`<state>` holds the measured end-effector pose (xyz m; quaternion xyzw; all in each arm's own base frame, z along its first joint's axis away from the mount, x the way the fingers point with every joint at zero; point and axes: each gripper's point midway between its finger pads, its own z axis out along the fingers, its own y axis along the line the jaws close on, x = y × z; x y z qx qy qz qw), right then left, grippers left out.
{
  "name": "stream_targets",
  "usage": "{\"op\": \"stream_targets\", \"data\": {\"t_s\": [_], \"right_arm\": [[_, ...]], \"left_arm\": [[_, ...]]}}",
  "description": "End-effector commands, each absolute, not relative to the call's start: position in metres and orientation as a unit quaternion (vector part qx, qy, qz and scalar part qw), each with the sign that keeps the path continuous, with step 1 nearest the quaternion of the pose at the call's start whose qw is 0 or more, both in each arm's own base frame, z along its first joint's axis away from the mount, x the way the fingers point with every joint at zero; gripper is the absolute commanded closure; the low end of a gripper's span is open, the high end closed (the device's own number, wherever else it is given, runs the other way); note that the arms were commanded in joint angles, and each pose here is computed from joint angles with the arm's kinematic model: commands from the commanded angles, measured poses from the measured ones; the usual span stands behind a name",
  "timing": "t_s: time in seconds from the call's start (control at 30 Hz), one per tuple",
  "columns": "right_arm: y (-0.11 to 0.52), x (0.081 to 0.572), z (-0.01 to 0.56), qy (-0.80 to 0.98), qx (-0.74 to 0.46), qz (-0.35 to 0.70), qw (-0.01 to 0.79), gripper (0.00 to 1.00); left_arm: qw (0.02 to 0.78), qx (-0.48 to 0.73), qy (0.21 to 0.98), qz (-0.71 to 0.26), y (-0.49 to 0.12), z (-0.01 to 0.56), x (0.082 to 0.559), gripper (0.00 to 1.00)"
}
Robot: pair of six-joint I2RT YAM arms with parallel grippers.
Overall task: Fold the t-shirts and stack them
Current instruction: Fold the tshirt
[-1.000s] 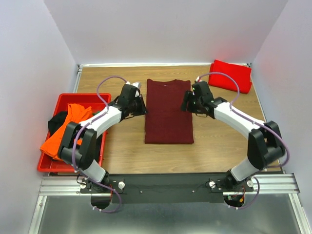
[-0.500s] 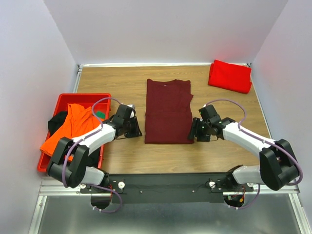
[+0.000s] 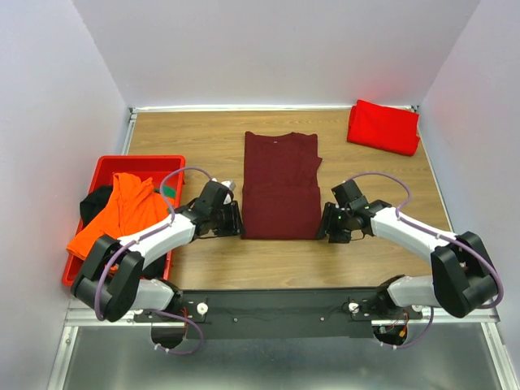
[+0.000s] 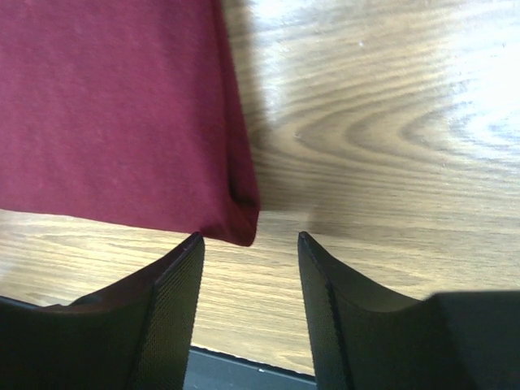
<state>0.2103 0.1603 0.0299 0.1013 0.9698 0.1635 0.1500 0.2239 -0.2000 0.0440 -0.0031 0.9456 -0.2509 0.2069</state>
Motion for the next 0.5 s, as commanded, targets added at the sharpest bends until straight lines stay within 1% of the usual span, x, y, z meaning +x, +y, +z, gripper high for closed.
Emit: {"op": "stream_targets", "data": {"t_s": [0.0,0.07,0.33,0.47], "right_arm": [[0.156,0.207,0.031,0.968,0.118,0.16,0.155,0.44],[0.155,0.208,0.032,0.966,0.121,0.159,0.163,0.46],[0.158,0.22,0.043,0.959,0.126,0.169,0.187,0.46],[0.16,0.222,0.043,0.959,0.127,0.173,0.187,0.46]], "left_arm": [[0.206,0.011,0.94,-0.273,-0.21,0.048,0.217,0.6],[0.205,0.015,0.939,-0.275,-0.213,0.048,0.215,0.6],[0.205,0.002,0.941,-0.268,-0.213,0.044,0.216,0.6],[0.201,-0.006,0.944,-0.262,-0.212,0.038,0.215,0.6]]}}
